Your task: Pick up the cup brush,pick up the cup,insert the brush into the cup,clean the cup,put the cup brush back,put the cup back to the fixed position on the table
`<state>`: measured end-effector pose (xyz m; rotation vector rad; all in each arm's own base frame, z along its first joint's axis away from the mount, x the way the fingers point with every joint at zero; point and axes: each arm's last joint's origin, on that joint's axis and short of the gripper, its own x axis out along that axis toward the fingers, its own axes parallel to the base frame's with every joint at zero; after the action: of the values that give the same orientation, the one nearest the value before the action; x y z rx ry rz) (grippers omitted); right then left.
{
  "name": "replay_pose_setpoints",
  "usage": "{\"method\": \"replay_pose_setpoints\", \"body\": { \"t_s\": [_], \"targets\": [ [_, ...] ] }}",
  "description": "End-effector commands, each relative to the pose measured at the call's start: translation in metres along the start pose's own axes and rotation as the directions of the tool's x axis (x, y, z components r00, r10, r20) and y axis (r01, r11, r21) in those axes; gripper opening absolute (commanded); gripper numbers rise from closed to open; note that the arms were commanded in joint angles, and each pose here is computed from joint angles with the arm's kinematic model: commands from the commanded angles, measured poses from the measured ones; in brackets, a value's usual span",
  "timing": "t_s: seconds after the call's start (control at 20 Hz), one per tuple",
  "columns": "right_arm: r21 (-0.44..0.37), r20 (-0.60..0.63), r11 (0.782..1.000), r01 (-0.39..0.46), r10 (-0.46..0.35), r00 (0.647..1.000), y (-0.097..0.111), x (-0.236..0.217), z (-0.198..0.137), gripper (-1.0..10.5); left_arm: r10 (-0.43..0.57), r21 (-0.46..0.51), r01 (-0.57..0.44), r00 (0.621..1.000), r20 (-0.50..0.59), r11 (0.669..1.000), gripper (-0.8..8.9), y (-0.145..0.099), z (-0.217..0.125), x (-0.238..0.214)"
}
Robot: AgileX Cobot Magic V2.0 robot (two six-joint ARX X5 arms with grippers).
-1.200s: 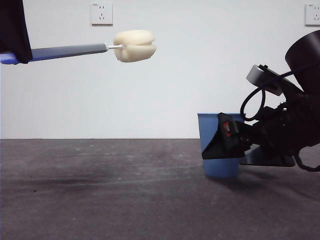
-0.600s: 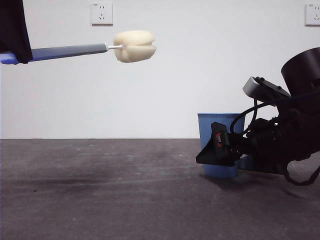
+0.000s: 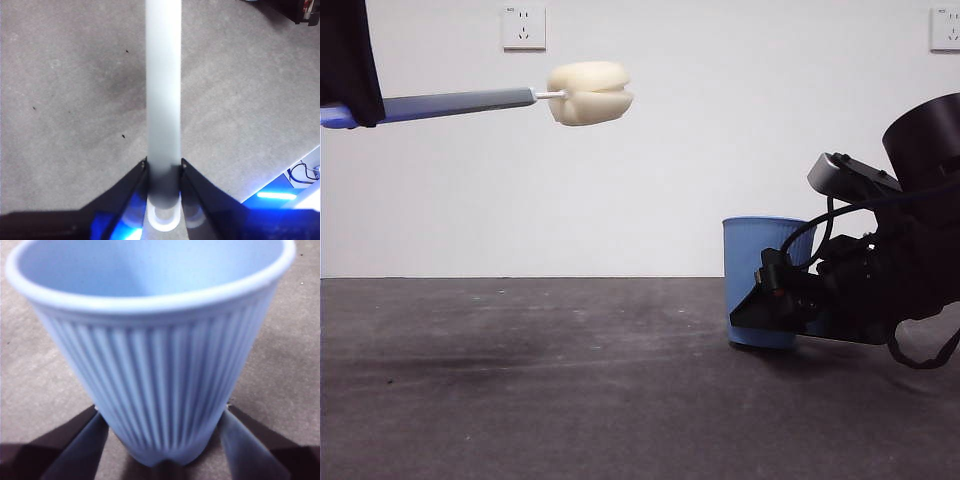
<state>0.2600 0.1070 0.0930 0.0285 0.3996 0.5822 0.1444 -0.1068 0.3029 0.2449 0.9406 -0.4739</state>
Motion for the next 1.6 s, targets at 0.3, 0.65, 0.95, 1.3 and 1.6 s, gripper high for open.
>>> {"method": "replay_pose_setpoints", "body": {
  "t_s": [0.3,0.65,0.95,1.3,1.6],
  "targets": [
    [0.009,-0.027,1.0,-0.011,0.011,1.0,0.005,-0.004,0.007,-0.1,0.005,0.045,-0.004,1.0,-0.021,0.999,-0.08,0.001,-0.002,0.0],
    [-0.063,-0.132,0.998,-0.019,0.01,0.991,0.023,-0.056,0.055,-0.1,0.002,0.17,0.004,1.0,-0.031,0.985,-0.09,0.001,-0.003,0.0],
    [-0.225,-0.368,0.971,0.079,-0.16,0.916,0.03,-0.093,0.091,-0.1,0.001,0.307,0.014,0.999,-0.049,0.952,-0.09,0.001,-0.005,0.0],
    [-0.559,-0.475,0.829,0.009,-0.329,0.816,0.035,-0.107,0.12,-0.1,0.005,0.432,0.023,0.998,-0.064,0.902,-0.09,0.001,-0.006,0.001],
    [-0.798,-0.466,0.592,-0.117,-0.482,0.742,0.042,-0.105,0.117,-0.1,-0.003,0.505,0.052,0.995,-0.097,0.861,-0.09,-0.005,-0.005,0.007]
  ]
}}
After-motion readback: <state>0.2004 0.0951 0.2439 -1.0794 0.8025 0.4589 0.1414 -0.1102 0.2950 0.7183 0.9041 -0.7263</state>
